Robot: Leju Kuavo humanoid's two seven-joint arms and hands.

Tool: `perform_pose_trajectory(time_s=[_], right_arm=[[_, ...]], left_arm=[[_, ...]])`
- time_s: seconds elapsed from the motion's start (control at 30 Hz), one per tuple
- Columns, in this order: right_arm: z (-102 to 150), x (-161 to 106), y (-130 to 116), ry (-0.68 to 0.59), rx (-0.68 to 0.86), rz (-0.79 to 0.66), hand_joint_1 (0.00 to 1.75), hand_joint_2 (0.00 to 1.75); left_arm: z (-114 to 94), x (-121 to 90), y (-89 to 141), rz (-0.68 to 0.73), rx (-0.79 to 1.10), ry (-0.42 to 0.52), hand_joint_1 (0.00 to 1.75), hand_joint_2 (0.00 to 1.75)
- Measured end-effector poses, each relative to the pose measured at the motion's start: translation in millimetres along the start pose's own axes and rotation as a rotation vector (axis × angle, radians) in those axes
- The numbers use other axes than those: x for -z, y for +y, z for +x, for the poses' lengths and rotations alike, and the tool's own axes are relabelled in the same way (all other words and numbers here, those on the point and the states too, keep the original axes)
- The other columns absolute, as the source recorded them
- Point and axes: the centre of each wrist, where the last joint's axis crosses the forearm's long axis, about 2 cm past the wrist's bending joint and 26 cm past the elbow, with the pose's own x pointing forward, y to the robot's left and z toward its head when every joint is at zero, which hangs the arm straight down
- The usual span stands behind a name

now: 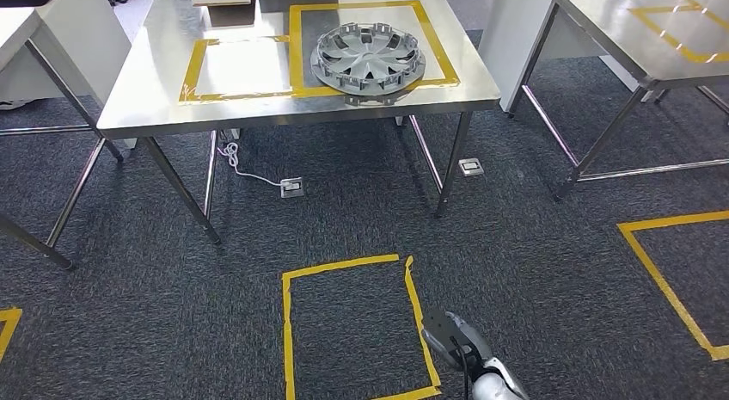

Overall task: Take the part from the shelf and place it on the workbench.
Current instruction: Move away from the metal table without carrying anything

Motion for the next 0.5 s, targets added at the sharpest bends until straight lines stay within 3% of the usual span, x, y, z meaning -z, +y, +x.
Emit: perform_pose_trajectory(time_s=[0.5], right_arm=[[-83.8, -65.9, 54.8, 0.373, 0.361, 0.129, 0.00, 0.00]], left_arm=[[-13.2, 0.0, 10.5, -0.117, -0.090, -0.002, 0.00, 0.00]])
